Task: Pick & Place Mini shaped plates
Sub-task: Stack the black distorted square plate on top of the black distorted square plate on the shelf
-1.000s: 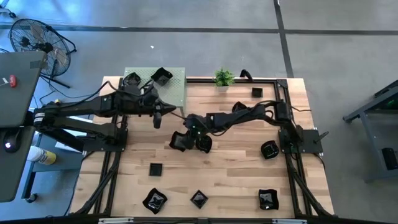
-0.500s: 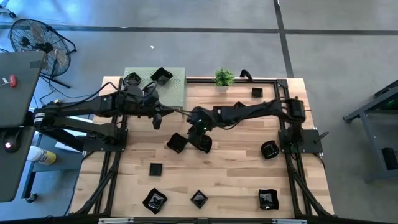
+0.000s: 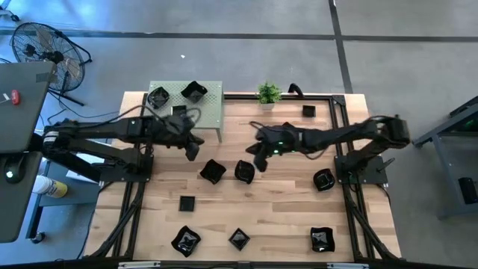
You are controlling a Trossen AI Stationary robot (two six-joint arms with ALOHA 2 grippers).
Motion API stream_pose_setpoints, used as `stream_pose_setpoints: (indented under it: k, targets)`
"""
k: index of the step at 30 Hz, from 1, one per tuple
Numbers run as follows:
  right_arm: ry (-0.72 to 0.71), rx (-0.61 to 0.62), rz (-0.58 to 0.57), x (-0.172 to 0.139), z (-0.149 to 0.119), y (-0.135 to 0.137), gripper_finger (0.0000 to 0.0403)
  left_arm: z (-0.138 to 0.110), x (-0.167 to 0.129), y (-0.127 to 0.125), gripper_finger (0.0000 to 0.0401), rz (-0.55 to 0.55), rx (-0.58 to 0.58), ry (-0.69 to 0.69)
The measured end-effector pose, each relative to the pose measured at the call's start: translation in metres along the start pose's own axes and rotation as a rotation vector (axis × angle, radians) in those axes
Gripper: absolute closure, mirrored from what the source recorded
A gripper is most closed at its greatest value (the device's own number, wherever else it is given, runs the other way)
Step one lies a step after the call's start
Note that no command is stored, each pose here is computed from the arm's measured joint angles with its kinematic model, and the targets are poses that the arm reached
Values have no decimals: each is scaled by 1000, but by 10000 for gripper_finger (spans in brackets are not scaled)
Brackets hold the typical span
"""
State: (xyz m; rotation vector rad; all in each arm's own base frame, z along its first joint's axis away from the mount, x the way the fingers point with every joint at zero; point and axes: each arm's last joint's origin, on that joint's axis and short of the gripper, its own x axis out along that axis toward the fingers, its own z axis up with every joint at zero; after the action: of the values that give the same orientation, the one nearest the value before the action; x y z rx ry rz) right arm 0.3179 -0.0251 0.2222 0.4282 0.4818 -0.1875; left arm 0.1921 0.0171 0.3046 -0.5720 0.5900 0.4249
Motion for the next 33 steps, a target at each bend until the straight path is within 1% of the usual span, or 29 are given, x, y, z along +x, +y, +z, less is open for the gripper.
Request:
stream_pose_setpoints:
  k: [3,6,9,10,13,15,17,21,27,30,33]
  targets:
    - [-40,24,-52,-22,-10,-7,396,-12,11,-4,398,80,-37,78]
    - [-83,35,-78,-41,-16,-12,397,-20,27,-7,381,156,-92,133]
    - [-112,59,-79,-56,-19,-19,401,-24,42,-9,348,188,-131,172]
    - [-124,70,-81,-61,-19,-21,400,-25,47,-10,333,184,-147,187]
    - [-160,82,-89,-71,-17,-26,399,-30,62,-10,290,228,-182,237]
    - [-172,87,-92,-75,-17,-29,400,-34,71,-9,267,259,-189,263]
    - [-184,90,-94,-78,-16,-30,401,-36,80,-10,251,275,-186,278]
    - [-192,88,-96,-78,-15,-31,399,-43,95,-9,243,318,-172,319]
    - [-188,63,-90,-78,-15,-31,399,-49,107,-8,243,343,-152,354]
    - [-189,64,-90,-78,-15,-31,397,-50,109,-8,243,334,-154,367]
    - [-196,65,-87,-78,-14,-30,397,-58,115,-5,242,283,-173,380]
